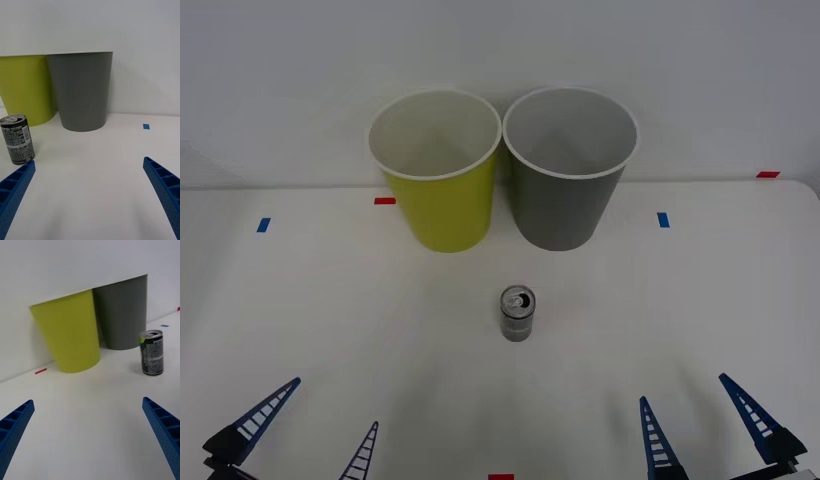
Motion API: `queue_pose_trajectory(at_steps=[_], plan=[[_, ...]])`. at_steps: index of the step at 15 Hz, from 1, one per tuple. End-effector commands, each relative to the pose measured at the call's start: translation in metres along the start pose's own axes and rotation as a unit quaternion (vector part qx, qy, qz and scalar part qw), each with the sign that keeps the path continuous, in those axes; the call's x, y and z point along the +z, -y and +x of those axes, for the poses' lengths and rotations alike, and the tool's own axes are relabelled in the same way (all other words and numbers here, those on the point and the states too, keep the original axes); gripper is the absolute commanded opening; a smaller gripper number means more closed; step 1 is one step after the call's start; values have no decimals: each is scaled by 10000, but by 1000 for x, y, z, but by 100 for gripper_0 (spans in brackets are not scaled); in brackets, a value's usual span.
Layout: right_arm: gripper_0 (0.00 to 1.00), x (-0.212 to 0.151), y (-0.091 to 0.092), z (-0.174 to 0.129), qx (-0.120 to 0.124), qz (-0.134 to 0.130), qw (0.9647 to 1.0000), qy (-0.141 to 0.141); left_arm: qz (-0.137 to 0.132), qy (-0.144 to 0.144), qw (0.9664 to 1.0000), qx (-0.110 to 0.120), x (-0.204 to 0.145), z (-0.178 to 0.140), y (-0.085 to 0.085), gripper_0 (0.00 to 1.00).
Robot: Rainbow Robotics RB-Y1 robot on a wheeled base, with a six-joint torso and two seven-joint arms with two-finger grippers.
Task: Put cans in the gray bin and PET bottles in the light green bin.
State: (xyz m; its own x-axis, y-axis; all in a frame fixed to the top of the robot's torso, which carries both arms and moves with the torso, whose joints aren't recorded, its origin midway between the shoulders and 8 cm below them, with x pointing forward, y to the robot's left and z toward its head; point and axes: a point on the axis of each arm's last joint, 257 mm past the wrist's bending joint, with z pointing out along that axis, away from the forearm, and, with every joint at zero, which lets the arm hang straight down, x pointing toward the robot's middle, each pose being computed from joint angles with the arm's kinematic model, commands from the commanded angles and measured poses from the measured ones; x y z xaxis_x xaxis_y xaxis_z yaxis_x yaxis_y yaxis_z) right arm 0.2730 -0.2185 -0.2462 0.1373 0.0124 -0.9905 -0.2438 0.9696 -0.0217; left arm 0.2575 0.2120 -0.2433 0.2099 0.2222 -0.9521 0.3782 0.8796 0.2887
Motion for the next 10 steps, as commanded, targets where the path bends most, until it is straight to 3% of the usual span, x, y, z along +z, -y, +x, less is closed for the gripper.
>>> queue_pose_trajectory(at_steps=[1, 4, 6, 10], plan=[[100, 0, 0, 0, 0, 0, 10000, 1, 442, 168, 9989, 33, 18, 2, 11, 100], [100, 0, 0, 0, 0, 0, 10000, 1, 711, 247, 9972, 26, 47, 21, 22, 100], [100, 0, 0, 0, 0, 0, 10000, 1, 754, 366, 9965, -36, 71, 25, 27, 100], [100, 0, 0, 0, 0, 0, 10000, 1, 732, 509, 9951, -424, 115, 35, 54, 100]])
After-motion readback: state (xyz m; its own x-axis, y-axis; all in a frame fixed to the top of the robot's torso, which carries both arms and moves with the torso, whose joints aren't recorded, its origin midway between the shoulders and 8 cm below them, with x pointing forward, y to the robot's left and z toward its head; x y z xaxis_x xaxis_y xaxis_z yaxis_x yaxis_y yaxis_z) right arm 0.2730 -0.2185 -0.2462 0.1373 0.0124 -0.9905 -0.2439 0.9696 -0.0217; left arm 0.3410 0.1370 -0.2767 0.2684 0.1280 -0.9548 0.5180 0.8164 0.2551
